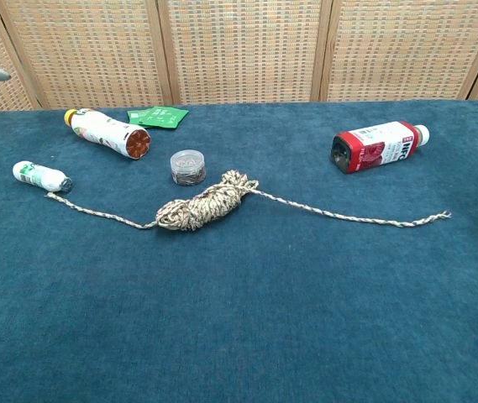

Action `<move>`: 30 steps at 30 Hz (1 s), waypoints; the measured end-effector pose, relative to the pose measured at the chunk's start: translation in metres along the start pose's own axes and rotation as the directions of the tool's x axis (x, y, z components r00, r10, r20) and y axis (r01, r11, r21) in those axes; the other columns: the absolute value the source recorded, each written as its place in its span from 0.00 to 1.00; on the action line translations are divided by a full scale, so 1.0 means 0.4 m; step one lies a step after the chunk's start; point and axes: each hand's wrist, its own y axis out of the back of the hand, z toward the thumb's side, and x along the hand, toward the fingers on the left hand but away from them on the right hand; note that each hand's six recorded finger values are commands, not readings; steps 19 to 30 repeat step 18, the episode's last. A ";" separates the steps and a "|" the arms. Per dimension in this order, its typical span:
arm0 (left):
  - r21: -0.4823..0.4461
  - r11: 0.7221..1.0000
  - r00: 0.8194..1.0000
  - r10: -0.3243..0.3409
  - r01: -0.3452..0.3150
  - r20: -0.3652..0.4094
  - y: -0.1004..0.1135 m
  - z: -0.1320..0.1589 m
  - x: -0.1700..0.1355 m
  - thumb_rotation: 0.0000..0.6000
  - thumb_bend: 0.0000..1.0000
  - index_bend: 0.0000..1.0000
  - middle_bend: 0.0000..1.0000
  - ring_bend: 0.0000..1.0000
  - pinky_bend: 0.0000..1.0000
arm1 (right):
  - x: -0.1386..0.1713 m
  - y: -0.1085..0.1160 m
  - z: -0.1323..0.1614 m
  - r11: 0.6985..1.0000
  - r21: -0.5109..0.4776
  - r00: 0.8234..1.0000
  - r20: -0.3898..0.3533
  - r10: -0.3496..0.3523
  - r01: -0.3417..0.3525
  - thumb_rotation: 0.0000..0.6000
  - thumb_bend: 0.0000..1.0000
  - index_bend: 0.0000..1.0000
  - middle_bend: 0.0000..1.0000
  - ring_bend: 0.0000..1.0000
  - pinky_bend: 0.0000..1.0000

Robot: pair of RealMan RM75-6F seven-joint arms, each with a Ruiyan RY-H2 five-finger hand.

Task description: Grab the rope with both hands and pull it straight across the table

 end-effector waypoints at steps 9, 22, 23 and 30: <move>-0.019 0.999 0.969 0.044 -0.050 -0.241 0.077 -0.006 -0.177 1.00 0.00 0.00 0.00 0.00 0.00 | 0.117 0.055 0.026 0.998 0.045 0.999 -0.029 -0.041 0.043 1.00 0.00 0.00 0.00 0.00 0.00; -0.093 0.993 0.944 0.043 -0.077 -0.326 0.079 -0.006 -0.255 1.00 0.00 0.00 0.00 0.00 0.00 | 0.187 0.077 0.047 0.986 0.126 0.993 -0.050 -0.106 0.112 1.00 0.00 0.00 0.00 0.00 0.00; -0.093 0.993 0.944 0.043 -0.077 -0.326 0.079 -0.006 -0.255 1.00 0.00 0.00 0.00 0.00 0.00 | 0.187 0.077 0.047 0.986 0.126 0.993 -0.050 -0.106 0.112 1.00 0.00 0.00 0.00 0.00 0.00; -0.093 0.993 0.944 0.043 -0.077 -0.326 0.079 -0.006 -0.255 1.00 0.00 0.00 0.00 0.00 0.00 | 0.187 0.077 0.047 0.986 0.126 0.993 -0.050 -0.106 0.112 1.00 0.00 0.00 0.00 0.00 0.00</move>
